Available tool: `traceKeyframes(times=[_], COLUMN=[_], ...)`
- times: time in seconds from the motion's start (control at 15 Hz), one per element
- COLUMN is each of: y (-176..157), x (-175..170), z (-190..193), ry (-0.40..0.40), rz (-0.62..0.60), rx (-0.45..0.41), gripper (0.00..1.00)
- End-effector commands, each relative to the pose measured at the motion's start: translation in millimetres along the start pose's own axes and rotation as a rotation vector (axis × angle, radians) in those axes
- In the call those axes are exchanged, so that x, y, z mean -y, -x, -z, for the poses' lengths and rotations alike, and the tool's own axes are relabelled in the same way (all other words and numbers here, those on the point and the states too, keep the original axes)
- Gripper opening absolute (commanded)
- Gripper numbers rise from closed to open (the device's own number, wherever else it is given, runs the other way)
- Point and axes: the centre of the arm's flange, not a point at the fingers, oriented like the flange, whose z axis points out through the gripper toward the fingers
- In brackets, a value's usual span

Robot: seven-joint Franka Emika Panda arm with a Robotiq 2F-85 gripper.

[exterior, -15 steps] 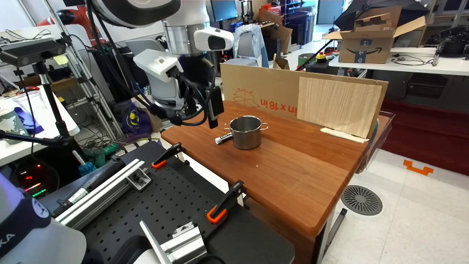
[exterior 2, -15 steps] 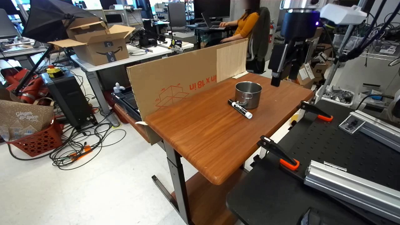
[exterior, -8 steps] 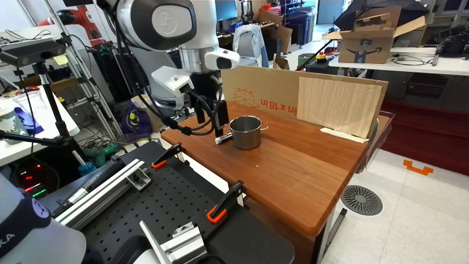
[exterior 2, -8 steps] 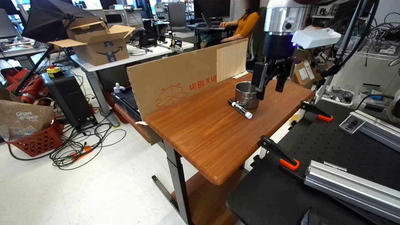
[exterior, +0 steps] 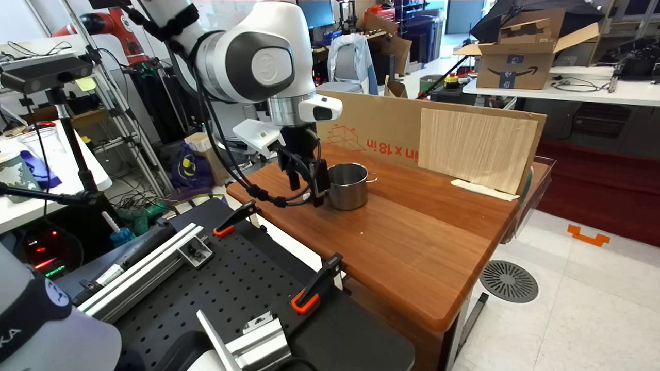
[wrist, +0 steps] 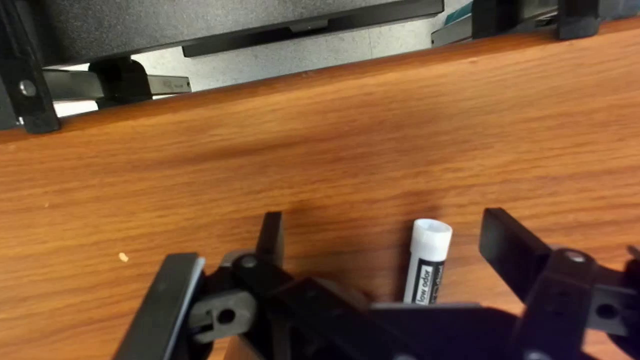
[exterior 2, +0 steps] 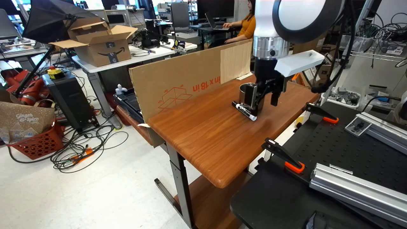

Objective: Put the marker in the pot

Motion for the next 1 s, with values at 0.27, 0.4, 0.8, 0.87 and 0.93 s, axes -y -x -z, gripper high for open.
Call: traceKeyframes(times=[0.27,0.4,0.8,0.87,0.93], y=[-10.7,-13.7,-20.2,-20.9,-21.7], x=[25.3,27.7,30.7,31.3,33.2], z=[-20.6,-21.9,-29.4,-30.7,-30.7], ry=[0.076,0.085,0.118,0.125,0.128], rz=[0.015,0.013,0.02,0.024,0.027], rx=[-0.022,-0.032,-0.031,-0.028,-0.029], gripper=[1.0,1.0,0.74,0.66,0.58])
